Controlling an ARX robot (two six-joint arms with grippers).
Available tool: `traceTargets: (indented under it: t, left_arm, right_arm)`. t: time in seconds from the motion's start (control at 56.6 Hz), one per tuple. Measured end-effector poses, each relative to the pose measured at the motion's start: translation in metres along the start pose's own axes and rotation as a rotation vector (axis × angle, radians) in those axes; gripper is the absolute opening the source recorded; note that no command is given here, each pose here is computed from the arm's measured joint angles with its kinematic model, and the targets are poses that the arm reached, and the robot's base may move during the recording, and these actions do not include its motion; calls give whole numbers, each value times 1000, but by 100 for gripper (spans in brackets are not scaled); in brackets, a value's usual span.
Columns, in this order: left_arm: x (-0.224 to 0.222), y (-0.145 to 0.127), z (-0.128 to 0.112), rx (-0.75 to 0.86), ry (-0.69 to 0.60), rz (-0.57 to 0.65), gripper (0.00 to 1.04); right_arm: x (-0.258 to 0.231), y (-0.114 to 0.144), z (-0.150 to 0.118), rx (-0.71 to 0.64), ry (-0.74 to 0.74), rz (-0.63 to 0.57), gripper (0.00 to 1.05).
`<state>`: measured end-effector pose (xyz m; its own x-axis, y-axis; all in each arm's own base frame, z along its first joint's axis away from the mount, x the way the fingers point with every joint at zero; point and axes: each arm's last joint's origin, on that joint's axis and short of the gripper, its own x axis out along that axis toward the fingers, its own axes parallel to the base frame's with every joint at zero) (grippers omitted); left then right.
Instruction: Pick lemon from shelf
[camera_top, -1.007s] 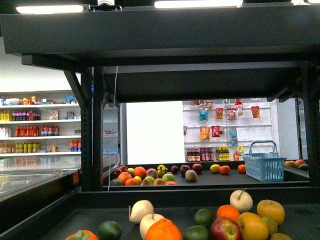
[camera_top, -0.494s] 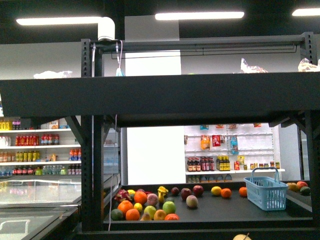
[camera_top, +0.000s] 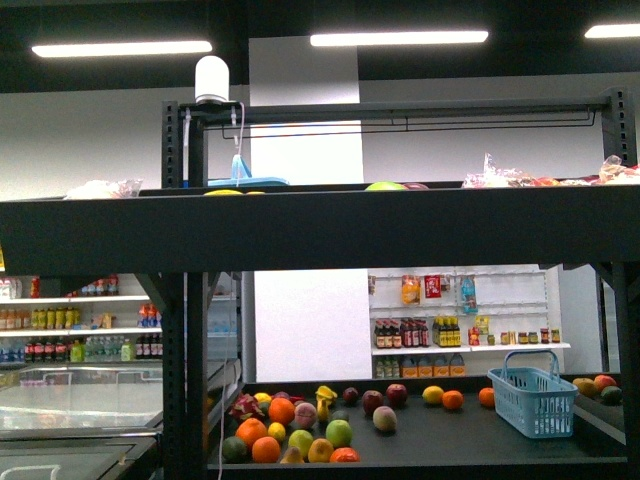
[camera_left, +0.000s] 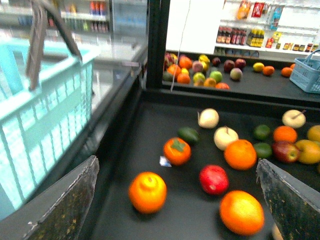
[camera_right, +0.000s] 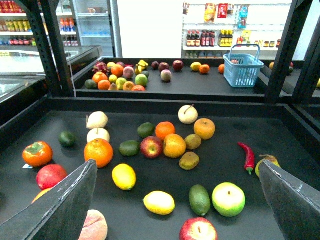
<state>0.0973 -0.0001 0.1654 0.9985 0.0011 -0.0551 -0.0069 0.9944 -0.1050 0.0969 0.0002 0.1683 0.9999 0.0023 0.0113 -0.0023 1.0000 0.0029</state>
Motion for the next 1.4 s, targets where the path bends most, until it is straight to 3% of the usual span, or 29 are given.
traceTargets:
  t: [0.106,0.3,0.389,0.583,0.795,0.989,1.395]
  left_arm:
    - [5,-1,4,-319,98,-45,97]
    - [23,16,75,-724,70,-150,97]
    - [40,43,105,-876,114,-141,97]
    - [77,118,140,-1119,126,-25,97]
    - [114,174,157,-1218,122,50,97]
    - [153,210,155,-1264,156,117,97]
    - [229,222,166,-1192,144,77,97]
  right_arm:
    - [0,0,0,0,0,0,97]
    - [0,0,0,0,0,0,97]
    - [0,0,0,0,0,0,97]
    - [0,0,0,0,0,0,97]
    - [0,0,0,0,0,0,97]
    - [0,0,0,0,0,0,97]
    - [0,0,0,0,0,0,97]
